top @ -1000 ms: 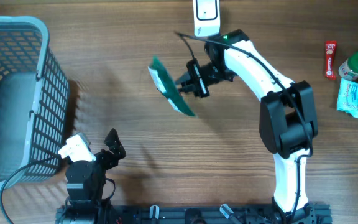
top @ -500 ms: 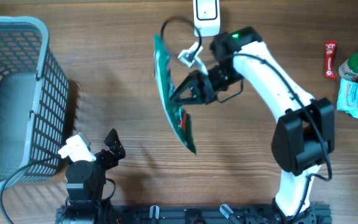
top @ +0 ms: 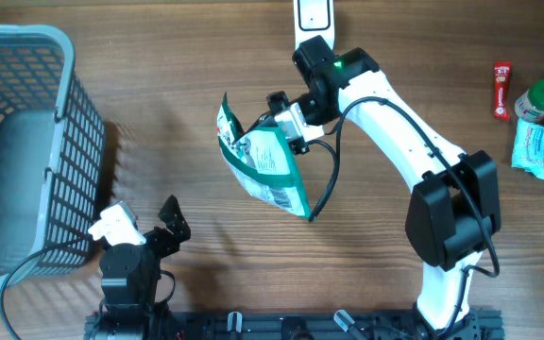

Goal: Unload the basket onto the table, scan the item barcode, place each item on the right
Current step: 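Hold the glove pack up under the scanner with the right gripper, then carry the glove pack to the far right and drop it by the items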

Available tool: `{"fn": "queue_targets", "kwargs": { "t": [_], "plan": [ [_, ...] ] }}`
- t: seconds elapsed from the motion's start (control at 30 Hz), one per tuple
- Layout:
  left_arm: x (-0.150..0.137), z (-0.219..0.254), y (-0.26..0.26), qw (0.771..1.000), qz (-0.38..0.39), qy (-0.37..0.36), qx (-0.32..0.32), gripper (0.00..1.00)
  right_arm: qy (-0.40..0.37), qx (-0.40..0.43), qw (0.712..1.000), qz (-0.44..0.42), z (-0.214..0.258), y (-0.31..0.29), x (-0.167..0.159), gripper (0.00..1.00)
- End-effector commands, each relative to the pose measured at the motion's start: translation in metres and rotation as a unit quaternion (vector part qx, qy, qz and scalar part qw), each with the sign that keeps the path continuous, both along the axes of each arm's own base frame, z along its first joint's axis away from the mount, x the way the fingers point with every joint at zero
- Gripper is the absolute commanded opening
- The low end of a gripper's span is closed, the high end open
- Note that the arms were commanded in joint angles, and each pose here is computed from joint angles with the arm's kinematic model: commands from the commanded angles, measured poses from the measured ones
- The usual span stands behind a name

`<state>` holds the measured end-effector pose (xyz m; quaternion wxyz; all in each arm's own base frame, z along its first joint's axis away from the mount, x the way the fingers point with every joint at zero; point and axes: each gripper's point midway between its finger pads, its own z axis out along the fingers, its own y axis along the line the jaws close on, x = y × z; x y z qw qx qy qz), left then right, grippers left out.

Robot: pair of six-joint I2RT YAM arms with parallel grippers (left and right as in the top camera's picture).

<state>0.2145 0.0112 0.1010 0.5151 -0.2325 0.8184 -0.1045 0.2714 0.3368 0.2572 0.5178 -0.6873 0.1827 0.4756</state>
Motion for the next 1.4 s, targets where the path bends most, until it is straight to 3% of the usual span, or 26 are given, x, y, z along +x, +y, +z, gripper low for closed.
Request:
{"fn": "queue_targets", "kwargs": {
  "t": [0.0,0.17,0.27,0.33,0.37,0.4,0.47,0.5,0.57,0.63,0.67,0.7,0.73,0.8,1.07,1.23,1.33,1.37],
  "plan": [
    [0.0,0.0,0.0,1.0,0.0,-0.001,-0.004,1.0,-0.022,0.047,0.999,0.003,0.022,-0.001,-0.003,0.04],
    [0.0,0.0,0.0,1.0,0.0,-0.001,-0.004,1.0,-0.01,0.041,0.999,0.003,0.025,-0.002,-0.005,0.04],
    [0.0,0.0,0.0,1.0,0.0,-0.001,-0.004,1.0,0.135,-0.038,0.99,0.003,0.025,-0.004,-0.003,0.04],
    [0.0,0.0,0.0,1.0,0.0,-0.001,-0.004,1.0,0.253,-0.159,0.954,-0.017,0.004,-0.004,0.0,0.04],
    [0.0,0.0,0.0,1.0,0.0,-0.001,-0.004,1.0,0.32,-0.27,0.906,-0.06,-0.023,-0.006,0.004,0.04],
    [0.0,0.0,0.0,1.0,0.0,-0.001,-0.004,1.0,0.393,-0.376,0.83,-0.125,-0.051,-0.013,0.01,0.04],
    [0.0,0.0,0.0,1.0,0.0,-0.001,-0.004,1.0,0.477,-0.477,0.699,-0.235,-0.085,-0.029,0.022,0.04],
    [0.0,0.0,0.0,1.0,0.0,-0.001,-0.004,1.0,0.498,-0.523,0.611,-0.325,-0.11,-0.047,0.034,0.04],
    [0.0,0.0,0.0,1.0,0.0,-0.001,-0.004,1.0,0.504,-0.556,0.473,-0.462,-0.139,-0.085,0.051,0.04],
    [0.0,0.0,0.0,1.0,0.0,-0.001,-0.004,1.0,0.5,-0.561,0.37,-0.546,-0.151,-0.121,0.057,0.04],
    [0.0,0.0,0.0,1.0,0.0,-0.001,-0.004,1.0,0.504,-0.548,0.298,-0.598,-0.155,-0.144,0.062,0.04],
    [0.0,0.0,0.0,1.0,0.0,-0.001,-0.004,1.0,0.509,-0.529,0.246,-0.633,-0.156,-0.161,0.066,0.04],
    [0.0,0.0,0.0,1.0,0.0,-0.001,-0.004,1.0,0.512,-0.517,0.225,-0.648,-0.157,-0.17,0.07,0.04],
    [0.0,0.0,0.0,1.0,0.0,-0.001,-0.004,1.0,0.538,-0.482,0.209,-0.659,-0.157,-0.179,0.085,0.04],
    [0.0,0.0,0.0,1.0,0.0,-0.001,-0.004,1.0,0.584,-0.367,0.226,-0.688,-0.154,-0.224,0.167,0.04],
    [0.0,0.0,0.0,1.0,0.0,-0.001,-0.004,1.0,0.583,-0.347,0.253,-0.69,-0.16,-0.206,0.223,0.05],
    [0.0,0.0,0.0,1.0,0.0,-0.001,-0.004,1.0,0.602,-0.326,0.227,-0.692,-0.178,-0.209,0.248,0.05],
    [0.0,0.0,0.0,1.0,0.0,-0.001,-0.004,1.0,0.61,-0.316,0.237,-0.687,-0.183,-0.206,0.26,0.05]
  ]
}}
